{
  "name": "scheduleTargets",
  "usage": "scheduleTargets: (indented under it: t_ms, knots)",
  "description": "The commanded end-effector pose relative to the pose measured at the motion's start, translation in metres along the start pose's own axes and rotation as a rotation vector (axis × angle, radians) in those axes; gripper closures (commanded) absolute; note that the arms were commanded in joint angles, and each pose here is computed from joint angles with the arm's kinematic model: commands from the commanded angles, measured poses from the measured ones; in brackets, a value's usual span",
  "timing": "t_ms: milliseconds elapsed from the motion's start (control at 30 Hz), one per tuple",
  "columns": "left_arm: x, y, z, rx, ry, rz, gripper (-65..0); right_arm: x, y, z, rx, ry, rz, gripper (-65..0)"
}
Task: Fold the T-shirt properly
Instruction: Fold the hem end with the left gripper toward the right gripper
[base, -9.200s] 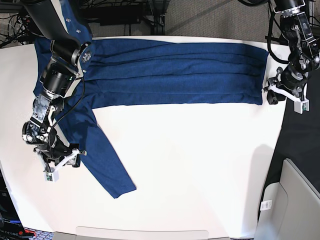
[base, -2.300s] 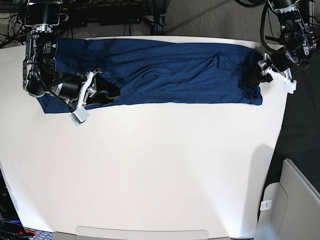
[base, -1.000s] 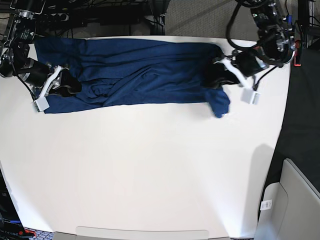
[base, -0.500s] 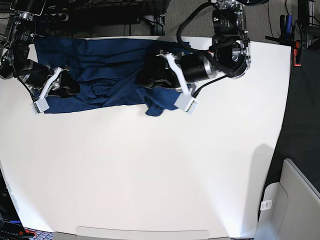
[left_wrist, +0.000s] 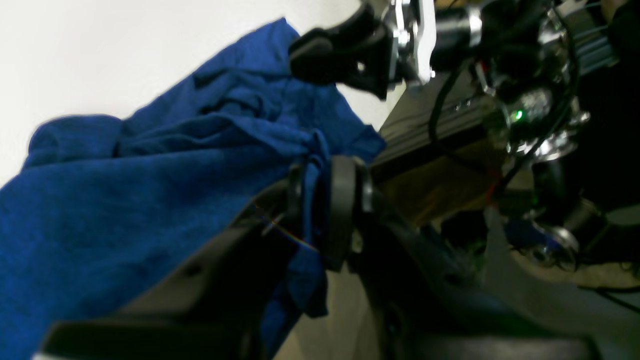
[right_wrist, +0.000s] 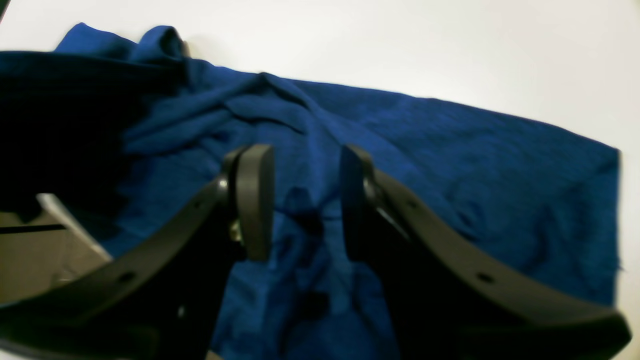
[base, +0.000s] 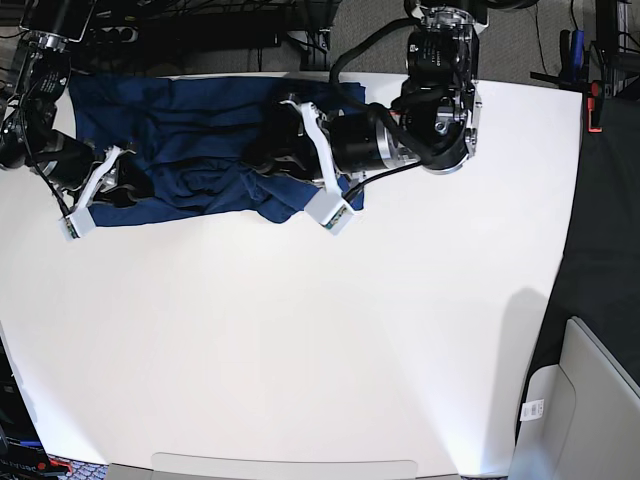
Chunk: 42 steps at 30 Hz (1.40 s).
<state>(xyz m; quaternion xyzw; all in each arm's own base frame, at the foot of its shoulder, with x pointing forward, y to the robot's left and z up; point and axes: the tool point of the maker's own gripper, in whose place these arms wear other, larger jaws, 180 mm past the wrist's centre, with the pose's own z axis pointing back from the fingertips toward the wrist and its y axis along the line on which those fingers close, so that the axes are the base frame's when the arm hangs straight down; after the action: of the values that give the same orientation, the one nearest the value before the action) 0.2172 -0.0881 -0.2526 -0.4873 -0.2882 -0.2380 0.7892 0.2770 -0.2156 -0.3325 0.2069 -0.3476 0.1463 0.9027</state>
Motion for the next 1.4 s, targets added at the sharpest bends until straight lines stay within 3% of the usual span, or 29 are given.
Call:
scheduleTargets:
  t_ms: [0,233,367,533,733,967,1367]
  knots:
    - [0.01,-0.012,-0.004,-0.049,-0.007,-0.041,-9.1,0.017,-0.001,0.006,0.001,-0.051,0.027,-22.2]
    - [0.014,-0.005,-0.007,-0.039,0.022,-0.06,-19.0,0.021,-0.001,0.005,0.0,-0.059,0.03,-22.2]
    - [0.024,0.011,0.005,0.011,-0.014,-0.05,-20.4,0.021,0.0,0.004,0.001,-0.061,0.03,-22.2]
    - [0.015,0.072,0.055,0.21,-0.008,-0.016,-20.4,0.018,0.0,0.004,0.004,-0.056,0.026,-22.2]
    - [-0.04,0.123,0.096,0.377,0.114,0.077,-20.6,0.009,0.001,0.006,0.002,-0.035,0.023,-22.2]
    - [-0.1,0.145,0.1,0.409,0.218,0.243,-30.6,0.009,0.0,0.007,0.002,-0.034,0.023,-22.2]
    - [-0.106,0.13,0.081,0.307,0.167,0.328,-30.8,0.004,0.001,0.008,0.001,-0.021,0.02,-22.2]
